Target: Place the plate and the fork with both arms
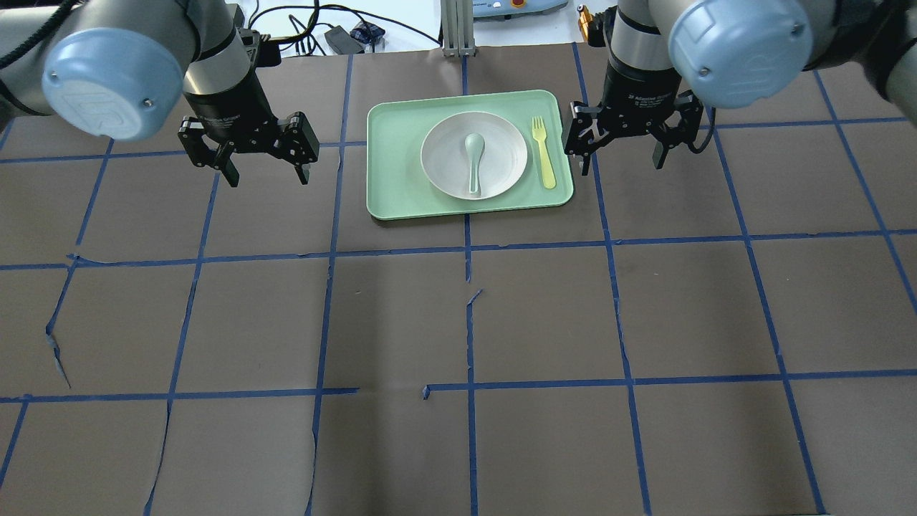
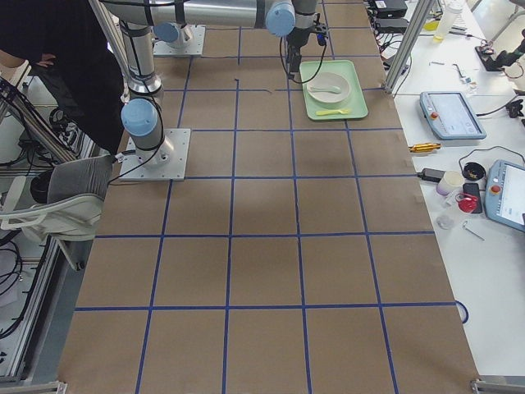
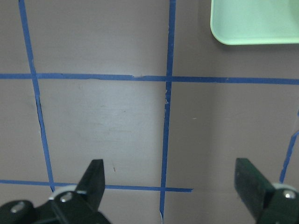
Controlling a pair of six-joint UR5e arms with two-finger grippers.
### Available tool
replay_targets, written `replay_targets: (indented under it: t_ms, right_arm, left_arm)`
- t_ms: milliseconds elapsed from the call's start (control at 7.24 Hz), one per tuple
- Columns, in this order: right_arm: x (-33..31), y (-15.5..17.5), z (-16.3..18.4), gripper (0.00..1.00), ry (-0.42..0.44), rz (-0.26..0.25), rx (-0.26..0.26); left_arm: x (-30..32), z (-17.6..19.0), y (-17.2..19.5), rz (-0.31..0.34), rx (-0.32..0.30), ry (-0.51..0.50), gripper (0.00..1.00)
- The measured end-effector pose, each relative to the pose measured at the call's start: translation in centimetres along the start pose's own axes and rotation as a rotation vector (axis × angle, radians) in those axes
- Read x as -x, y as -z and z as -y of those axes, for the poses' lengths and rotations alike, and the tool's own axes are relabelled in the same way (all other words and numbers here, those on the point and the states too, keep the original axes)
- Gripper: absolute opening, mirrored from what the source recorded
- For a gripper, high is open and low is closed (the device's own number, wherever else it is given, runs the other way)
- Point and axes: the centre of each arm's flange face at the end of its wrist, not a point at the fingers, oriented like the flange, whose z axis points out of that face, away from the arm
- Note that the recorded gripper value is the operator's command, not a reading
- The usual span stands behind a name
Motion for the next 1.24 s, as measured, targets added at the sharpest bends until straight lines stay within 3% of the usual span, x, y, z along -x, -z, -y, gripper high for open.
replay_targets:
  t_ms: [553, 1244]
  right_arm:
    - [0.1, 1.5, -2.1, 1.0, 0.006, 0.046, 0.011]
    - [-0.1, 2.2, -1.9, 1.0, 0.002, 0.045, -0.017]
  left_arm:
    - [1.7, -0.2, 0.6, -0.008, -0.008, 0.024, 1.0]
    - [2.7, -1.5, 2.7, -0.007, -0.042, 0.032, 1.0]
